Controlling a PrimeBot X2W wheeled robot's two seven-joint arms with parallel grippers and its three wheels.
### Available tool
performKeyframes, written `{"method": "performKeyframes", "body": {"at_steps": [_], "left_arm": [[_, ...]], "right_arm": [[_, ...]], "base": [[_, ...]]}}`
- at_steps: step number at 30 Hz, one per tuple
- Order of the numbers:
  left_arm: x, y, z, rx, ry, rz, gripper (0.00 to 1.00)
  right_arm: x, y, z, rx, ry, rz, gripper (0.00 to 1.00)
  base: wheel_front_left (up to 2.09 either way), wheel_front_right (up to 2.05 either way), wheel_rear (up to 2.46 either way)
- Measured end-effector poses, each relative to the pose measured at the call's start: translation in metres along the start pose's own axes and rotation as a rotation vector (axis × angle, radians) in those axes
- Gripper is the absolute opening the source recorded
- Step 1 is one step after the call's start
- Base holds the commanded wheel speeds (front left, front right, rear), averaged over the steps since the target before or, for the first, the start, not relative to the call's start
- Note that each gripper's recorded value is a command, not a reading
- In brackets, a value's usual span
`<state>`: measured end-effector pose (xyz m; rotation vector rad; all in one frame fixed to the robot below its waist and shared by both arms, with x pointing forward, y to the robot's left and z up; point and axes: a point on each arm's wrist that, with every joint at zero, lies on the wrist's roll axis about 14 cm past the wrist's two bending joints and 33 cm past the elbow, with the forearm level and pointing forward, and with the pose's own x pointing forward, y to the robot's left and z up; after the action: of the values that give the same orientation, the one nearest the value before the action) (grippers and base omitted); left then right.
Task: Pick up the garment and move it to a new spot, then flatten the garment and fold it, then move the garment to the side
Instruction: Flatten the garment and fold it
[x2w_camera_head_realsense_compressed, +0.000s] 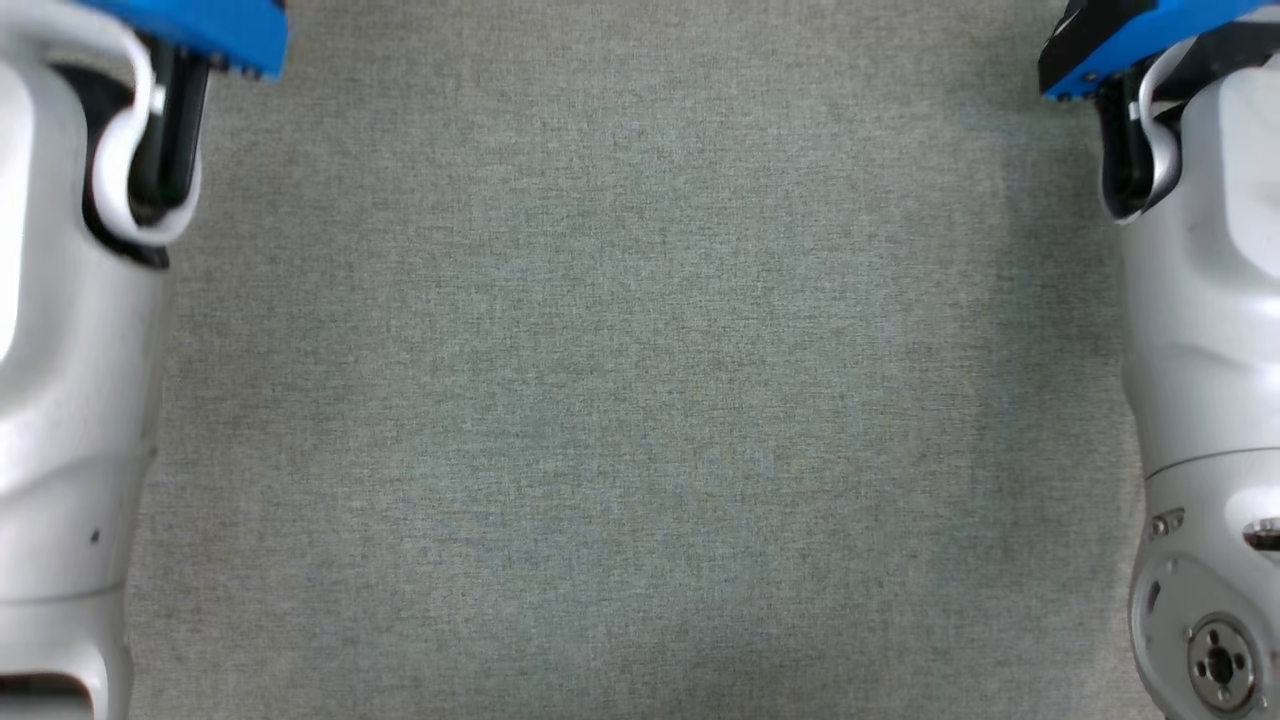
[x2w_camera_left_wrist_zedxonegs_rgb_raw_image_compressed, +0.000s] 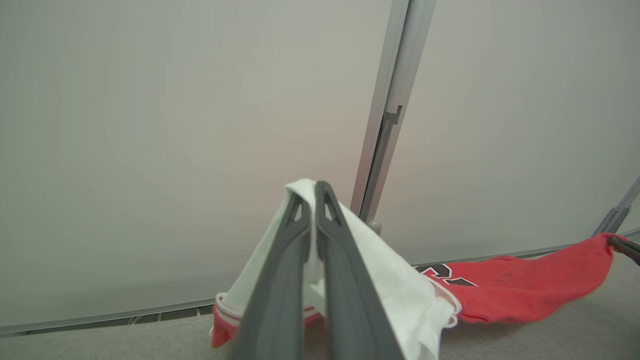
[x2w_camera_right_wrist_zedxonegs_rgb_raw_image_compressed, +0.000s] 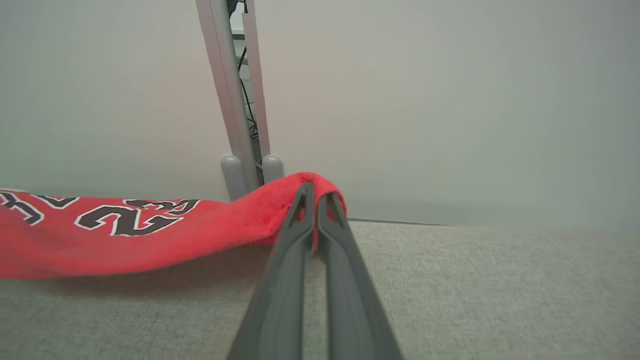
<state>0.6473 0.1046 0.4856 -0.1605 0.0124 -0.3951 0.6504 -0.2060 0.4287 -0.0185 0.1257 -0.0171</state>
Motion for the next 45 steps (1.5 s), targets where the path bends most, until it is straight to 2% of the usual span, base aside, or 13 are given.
{"method": "performKeyframes", "body": {"at_steps": [3,7,15,16,23,27,33,37,45], "left_arm": [[-0.019,0.002,-0.004,-0.025,-0.004,0.015,0.00],[-0.047,0.001,0.006,-0.024,-0.035,0.036,0.00],[-0.129,-0.024,0.043,-0.074,-0.108,0.082,0.00],[-0.129,-0.024,0.043,-0.074,-0.108,0.082,0.00],[-0.218,-0.059,0.056,-0.146,-0.101,0.147,0.00],[-0.258,-0.076,0.053,-0.167,-0.059,0.167,0.00],[-0.294,-0.096,0.046,-0.193,0.002,0.168,0.00],[-0.305,-0.104,0.029,-0.237,0.078,0.162,0.00],[-0.309,-0.109,-0.005,-0.302,0.185,0.160,0.00]], "right_arm": [[-0.010,0.003,0.002,0.041,-0.010,0.007,0.00],[-0.031,-0.001,0.029,0.089,-0.099,0.001,0.00],[-0.108,-0.002,0.063,0.155,-0.213,0.014,0.00],[-0.108,-0.002,0.063,0.155,-0.213,0.014,0.00],[-0.195,-0.007,0.074,0.143,-0.271,0.007,0.00],[-0.243,-0.016,0.064,0.160,-0.247,-0.018,0.00],[-0.289,-0.024,0.054,0.149,-0.180,-0.042,0.00],[-0.300,-0.025,0.035,0.098,-0.090,-0.047,0.00],[-0.300,-0.017,-0.009,0.149,0.066,-0.033,0.00]], "base": [[0.00,0.00,0.00],[0.00,0.00,0.00],[0.00,0.00,0.00],[0.00,0.00,0.00],[0.00,0.00,0.00],[0.00,0.00,0.00],[0.00,0.00,0.00],[0.00,0.00,0.00],[0.00,0.00,0.00]]}}
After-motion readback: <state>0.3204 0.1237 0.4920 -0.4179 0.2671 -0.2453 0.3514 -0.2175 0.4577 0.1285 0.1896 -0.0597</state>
